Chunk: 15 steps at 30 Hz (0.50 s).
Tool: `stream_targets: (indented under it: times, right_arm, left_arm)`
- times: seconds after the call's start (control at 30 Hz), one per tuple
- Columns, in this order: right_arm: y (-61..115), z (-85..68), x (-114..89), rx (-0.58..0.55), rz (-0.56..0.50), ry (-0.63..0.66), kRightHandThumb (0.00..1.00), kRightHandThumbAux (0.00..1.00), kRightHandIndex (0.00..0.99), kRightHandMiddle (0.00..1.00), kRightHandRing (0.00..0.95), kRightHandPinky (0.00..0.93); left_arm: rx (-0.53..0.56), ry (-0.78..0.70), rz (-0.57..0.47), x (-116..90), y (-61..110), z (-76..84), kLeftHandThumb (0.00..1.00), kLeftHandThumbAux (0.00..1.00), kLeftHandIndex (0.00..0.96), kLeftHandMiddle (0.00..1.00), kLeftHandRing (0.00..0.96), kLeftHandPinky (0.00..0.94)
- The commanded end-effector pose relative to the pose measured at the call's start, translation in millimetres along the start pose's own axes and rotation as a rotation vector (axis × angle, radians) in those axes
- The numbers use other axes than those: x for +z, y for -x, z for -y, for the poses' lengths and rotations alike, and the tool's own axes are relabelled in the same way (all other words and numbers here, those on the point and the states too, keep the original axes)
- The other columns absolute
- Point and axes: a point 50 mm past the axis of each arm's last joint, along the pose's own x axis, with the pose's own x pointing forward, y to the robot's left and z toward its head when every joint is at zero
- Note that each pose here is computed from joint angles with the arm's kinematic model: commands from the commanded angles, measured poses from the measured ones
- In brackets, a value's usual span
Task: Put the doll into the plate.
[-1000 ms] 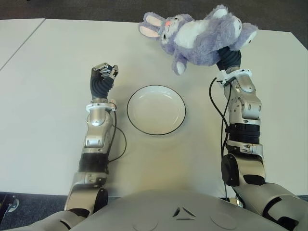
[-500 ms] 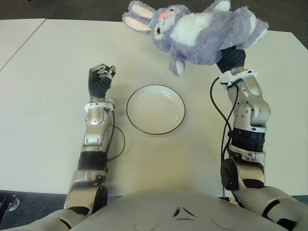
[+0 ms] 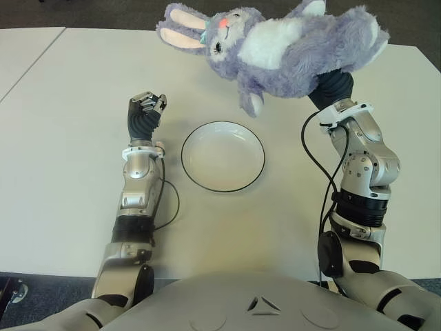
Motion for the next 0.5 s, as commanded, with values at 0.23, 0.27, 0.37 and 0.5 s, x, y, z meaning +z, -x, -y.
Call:
stream_targets:
  times: [0.23, 0.27, 0.37, 0.5]
  right_arm:
    - [10.9, -5.5, -2, 0.050, -0.053, 0.005, 0.854, 0.679, 0.395, 0.540, 0.872, 0.879]
    - [11.5, -6.0, -3, 0.052, -0.056, 0.007, 0.854, 0.679, 0.395, 0.540, 0.872, 0.879]
    - [13.1, -7.0, -3, 0.063, -0.062, 0.012, 0.854, 0.679, 0.395, 0.541, 0.870, 0.878]
    - [15.6, -8.7, -7, 0.106, -0.095, 0.011, 0.854, 0.679, 0.395, 0.544, 0.866, 0.878]
  left_arm:
    - [0.107, -0.043, -0.103, -23, 8.1, -14.4, 0.711, 0.704, 0.443, 0.879, 0.885, 0.882]
    - [0.115, -0.046, -0.103, -23, 7.2, -15.6, 0.712, 0.703, 0.443, 0.879, 0.885, 0.883]
    - [0.129, -0.051, -0.108, -23, 5.8, -18.1, 0.713, 0.703, 0.443, 0.878, 0.885, 0.885]
    - [0.147, -0.055, -0.108, -22, 4.2, -23.5, 0.712, 0.703, 0.443, 0.877, 0.885, 0.878]
